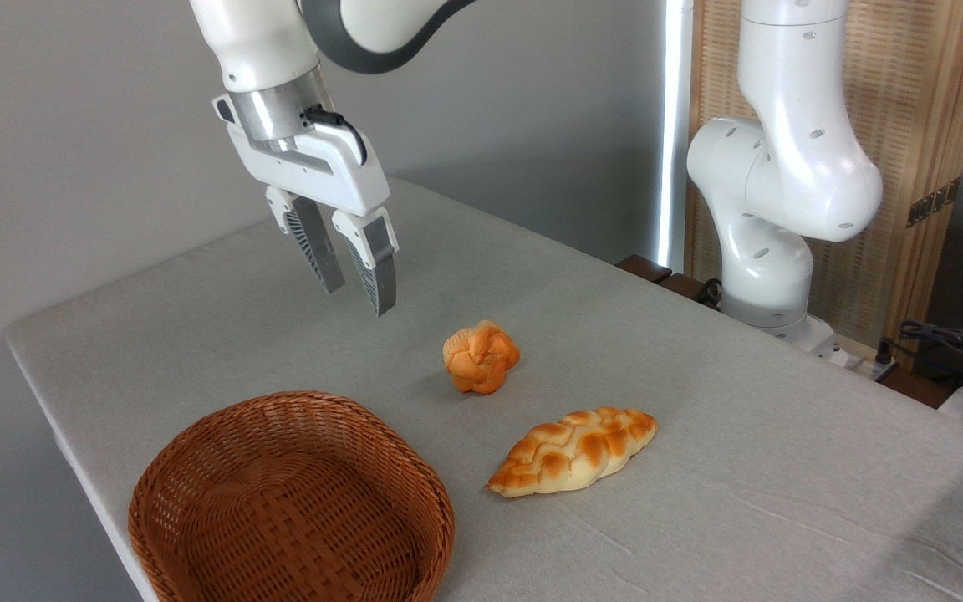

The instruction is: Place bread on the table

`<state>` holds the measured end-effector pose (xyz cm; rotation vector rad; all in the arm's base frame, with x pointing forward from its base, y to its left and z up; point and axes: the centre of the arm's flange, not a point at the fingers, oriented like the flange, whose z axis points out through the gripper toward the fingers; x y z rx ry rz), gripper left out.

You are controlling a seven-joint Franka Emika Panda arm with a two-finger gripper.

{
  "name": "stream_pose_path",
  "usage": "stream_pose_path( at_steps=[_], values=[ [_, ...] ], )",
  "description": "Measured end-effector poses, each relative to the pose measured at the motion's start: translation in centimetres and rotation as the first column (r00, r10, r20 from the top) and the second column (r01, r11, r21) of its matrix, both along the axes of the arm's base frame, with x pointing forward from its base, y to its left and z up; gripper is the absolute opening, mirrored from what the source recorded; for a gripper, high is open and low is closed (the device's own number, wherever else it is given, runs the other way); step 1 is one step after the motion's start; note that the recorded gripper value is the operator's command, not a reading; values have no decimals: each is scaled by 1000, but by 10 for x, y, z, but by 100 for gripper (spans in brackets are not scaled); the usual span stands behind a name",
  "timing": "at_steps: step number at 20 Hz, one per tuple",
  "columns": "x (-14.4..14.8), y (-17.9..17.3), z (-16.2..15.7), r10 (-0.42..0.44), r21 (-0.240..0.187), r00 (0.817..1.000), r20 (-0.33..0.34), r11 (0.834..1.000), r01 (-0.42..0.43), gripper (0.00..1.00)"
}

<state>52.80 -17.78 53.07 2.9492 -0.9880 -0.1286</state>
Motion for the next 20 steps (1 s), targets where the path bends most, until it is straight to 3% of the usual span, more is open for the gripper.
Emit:
stream_pose_path(
  at_steps=[3,7,10,16,20],
  values=[
    [13,37,31,53,8,996,76,999,-54,100],
    [17,97,72,2,13,988,154,1000,-4,100],
    [17,122,90,20,-11,983,183,1000,-18,100],
    [17,126,96,23,-13,981,190,1000,-21,100],
    [10,112,90,-38,-5,990,135,999,39,100]
  ],
)
